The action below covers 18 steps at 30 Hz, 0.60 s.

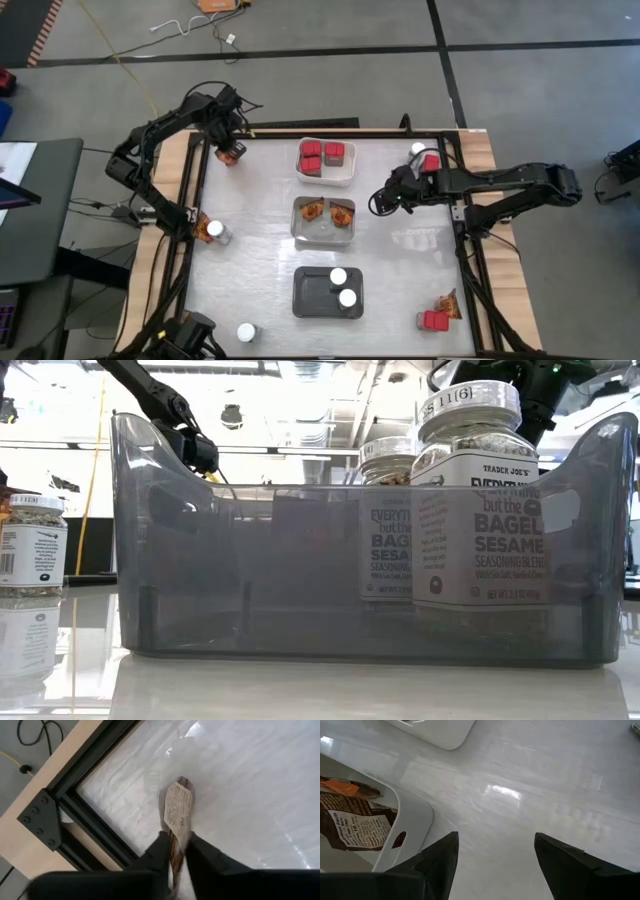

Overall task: Sort spices by type
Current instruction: Put the orange seasoning bag into the gray bin

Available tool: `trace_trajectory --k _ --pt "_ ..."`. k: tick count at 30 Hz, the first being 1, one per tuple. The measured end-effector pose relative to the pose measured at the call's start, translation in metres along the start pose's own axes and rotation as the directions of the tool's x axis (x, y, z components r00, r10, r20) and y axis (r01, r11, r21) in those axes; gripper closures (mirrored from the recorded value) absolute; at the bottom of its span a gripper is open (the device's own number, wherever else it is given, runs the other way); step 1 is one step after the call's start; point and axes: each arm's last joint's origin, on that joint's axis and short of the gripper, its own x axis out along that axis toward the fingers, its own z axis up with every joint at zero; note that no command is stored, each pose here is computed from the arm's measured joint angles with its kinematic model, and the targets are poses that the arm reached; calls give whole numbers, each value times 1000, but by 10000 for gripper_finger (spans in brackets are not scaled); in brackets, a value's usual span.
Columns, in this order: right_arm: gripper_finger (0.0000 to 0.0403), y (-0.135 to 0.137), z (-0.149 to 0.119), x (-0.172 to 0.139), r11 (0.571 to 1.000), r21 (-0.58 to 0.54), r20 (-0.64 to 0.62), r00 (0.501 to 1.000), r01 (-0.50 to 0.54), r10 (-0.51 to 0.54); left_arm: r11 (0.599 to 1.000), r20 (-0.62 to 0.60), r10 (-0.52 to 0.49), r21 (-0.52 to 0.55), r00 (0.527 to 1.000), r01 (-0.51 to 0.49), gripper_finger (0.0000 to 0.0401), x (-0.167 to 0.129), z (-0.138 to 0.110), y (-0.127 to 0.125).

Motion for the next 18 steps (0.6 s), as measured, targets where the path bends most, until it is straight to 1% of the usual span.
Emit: trace_trajectory --k 2,3,6,10,12,13,15,18 --pt "117 0 0 0 1000 -1 0 1000 1 -1 1000 -1 5 9 1000 -5 388 0 0 0" --pt "117 0 0 0 1000 -5 -1 1000 2 -2 1000 -1 5 13 1000 -5 393 0 0 0" --pt "117 -1 0 0 998 -54 -4 1000 10 -10 1000 -1 6 29 1000 -6 399 0 0 0" --pt "117 0 -1 0 999 -50 -18 1000 -5 4 999 4 3 41 1000 -4 400 -4 -1 -4" --pt "117 1 -1 0 999 -28 -42 999 -28 27 999 18 2 51 1000 -3 400 -12 -4 -8" --pt "117 2 -1 0 999 -37 -46 998 -34 33 998 22 1 55 1000 -2 400 -17 -5 -10" --pt "117 4 -3 -1 994 -95 -47 998 -52 48 998 36 -4 64 999 2 400 -29 -9 -18" --pt "117 10 -5 -3 974 -202 -35 995 -101 96 997 88 -11 81 996 4 401 -51 -16 -32"
